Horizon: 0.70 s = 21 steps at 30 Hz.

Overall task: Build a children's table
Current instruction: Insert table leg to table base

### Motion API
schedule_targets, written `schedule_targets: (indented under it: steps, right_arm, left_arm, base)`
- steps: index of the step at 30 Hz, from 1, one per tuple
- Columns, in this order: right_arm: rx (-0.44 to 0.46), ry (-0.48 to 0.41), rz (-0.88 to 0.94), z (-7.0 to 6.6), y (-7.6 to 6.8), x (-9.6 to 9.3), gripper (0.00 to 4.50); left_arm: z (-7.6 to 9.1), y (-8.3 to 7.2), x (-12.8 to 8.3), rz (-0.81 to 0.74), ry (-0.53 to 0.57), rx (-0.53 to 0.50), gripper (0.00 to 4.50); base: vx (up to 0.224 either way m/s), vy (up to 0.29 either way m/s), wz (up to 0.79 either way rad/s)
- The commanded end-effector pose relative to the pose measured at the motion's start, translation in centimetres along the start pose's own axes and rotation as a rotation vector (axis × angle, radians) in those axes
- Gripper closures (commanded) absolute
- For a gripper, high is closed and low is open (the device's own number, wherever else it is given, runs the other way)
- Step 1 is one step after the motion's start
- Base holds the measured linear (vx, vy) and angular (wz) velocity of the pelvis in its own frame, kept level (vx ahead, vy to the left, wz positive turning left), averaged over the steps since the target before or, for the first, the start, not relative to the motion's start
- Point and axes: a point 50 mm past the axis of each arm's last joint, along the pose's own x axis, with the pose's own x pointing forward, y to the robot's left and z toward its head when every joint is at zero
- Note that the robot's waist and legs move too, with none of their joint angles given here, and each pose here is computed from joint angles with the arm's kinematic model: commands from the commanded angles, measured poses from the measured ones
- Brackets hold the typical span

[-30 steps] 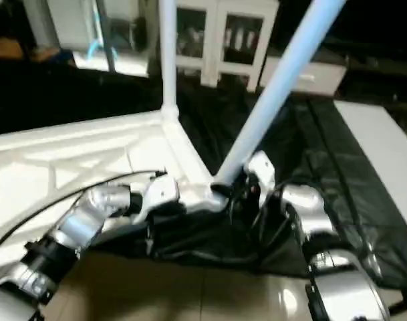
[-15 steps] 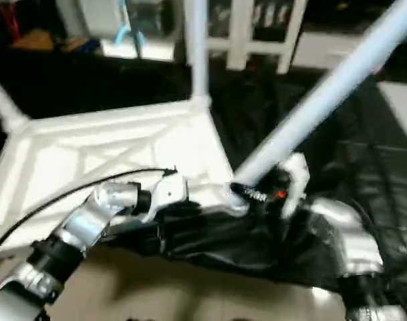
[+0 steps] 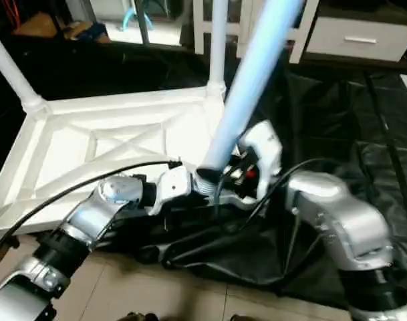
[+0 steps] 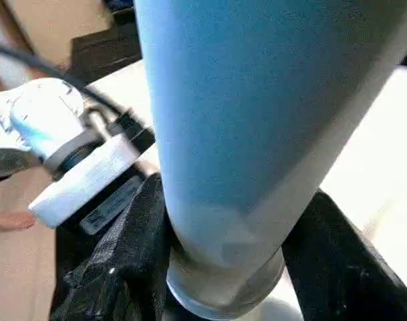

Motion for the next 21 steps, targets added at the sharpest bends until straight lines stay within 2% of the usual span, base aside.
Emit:
schedule_targets:
  steps: [1,5,9,11,13,17,21]
  right_arm:
    - [-0.03,-0.047,-0.037,2.1,-0.2,-0.8,2.59]
    - [-0.037,-0.04,-0.083,3.1,-0.5,-1.0,2.59]
    - [-0.04,-0.013,-0.112,3.1,-0.7,-1.2,2.59]
    - [-0.034,-0.005,-0.125,2.6,-0.8,-1.5,2.59]
    - [-0.022,0.007,-0.14,1.5,-1.0,-2.0,2.59]
    - [0.004,0.056,-0.174,-2.1,-2.5,-2.8,2.59]
    - [0.02,0.073,-0.183,-3.4,-3.5,-2.9,2.59]
  left_arm:
    - [-2.4,-1.0,-0.5,-0.014,0.075,-0.05,4.5]
    - [-2.1,-0.5,-0.9,0.019,0.024,-0.057,4.5]
    - [-2.0,-0.1,-1.4,0.029,0.017,-0.05,4.5]
    - [-2.6,0.3,-2.0,0.032,0.071,-0.034,4.5]
    - [-3.2,0.5,-2.3,0.048,0.115,-0.031,4.5]
    - [-5.4,0.6,-4.3,0.066,0.264,-0.055,4.5]
    - [-6.3,0.8,-6.4,0.123,0.297,-0.087,4.5]
  base:
    - [0.0,0.0,0.0]
    - [0.0,0.0,0.0]
    - [0.0,0.0,0.0]
    - [0.0,0.0,0.0]
    - [0.0,0.0,0.0]
    - [0.0,0.0,0.0]
    - [0.0,0.0,0.0]
